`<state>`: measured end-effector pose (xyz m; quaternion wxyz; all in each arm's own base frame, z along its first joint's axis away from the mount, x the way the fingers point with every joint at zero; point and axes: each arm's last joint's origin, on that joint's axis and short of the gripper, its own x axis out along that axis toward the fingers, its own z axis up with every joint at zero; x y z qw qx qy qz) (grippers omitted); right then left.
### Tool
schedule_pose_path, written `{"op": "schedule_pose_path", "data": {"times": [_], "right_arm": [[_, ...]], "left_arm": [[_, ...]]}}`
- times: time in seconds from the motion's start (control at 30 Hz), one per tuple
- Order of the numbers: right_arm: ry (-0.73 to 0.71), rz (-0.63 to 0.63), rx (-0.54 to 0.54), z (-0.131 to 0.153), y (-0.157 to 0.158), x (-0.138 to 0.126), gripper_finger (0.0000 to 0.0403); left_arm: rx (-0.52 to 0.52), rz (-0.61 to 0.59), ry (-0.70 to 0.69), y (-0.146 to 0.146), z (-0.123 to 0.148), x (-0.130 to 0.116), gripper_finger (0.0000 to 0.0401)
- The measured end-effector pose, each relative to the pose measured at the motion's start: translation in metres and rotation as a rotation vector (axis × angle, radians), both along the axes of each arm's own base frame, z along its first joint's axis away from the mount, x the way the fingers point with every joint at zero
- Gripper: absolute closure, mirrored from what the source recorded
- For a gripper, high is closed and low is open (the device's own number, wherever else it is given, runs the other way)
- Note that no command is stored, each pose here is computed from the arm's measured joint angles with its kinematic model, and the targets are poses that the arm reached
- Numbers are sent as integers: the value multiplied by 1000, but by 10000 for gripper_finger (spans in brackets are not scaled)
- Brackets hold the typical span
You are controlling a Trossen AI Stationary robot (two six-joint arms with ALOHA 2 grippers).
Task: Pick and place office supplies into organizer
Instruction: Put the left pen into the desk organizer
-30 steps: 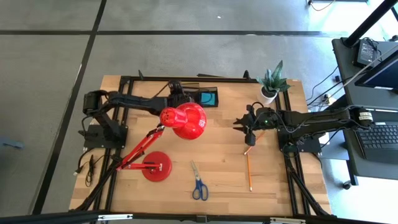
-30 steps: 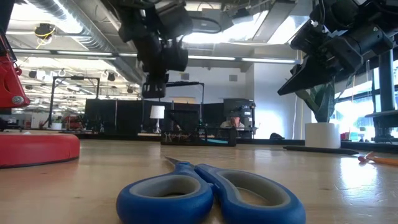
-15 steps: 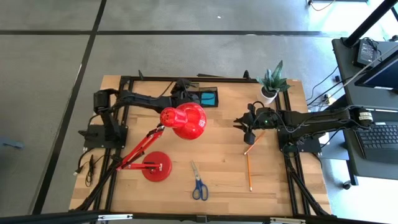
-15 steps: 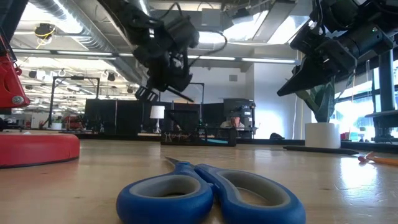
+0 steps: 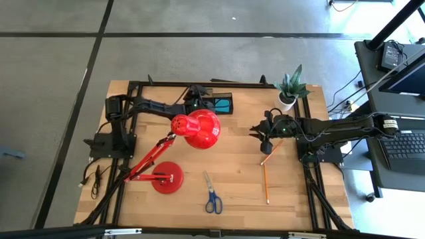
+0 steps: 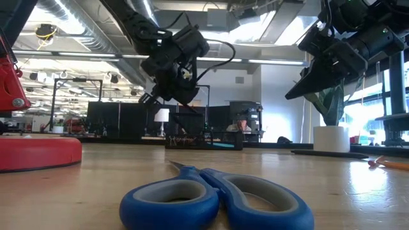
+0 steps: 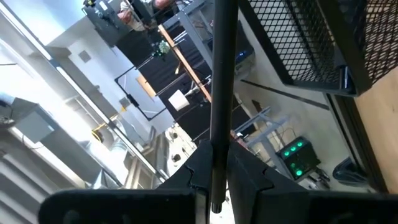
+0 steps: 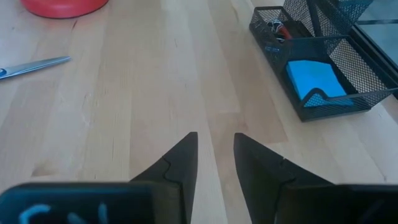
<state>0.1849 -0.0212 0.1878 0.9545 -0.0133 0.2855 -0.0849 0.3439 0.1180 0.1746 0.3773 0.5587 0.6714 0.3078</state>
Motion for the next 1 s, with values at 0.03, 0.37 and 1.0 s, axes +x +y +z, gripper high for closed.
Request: {"op": "schedule_pose_path", "data": {"times": [0.03, 0.37, 1.0], "right_arm": [[0, 0, -1, 0, 0, 0, 295], [1, 1, -2, 0, 0, 0, 295], [1, -33, -6, 0, -7, -1, 295]], "left_arm": [[0, 3, 1, 1, 0, 0, 378], [-52, -39, 110, 8, -1, -2, 377], [-83, -78, 140, 9, -2, -1, 377]]}}
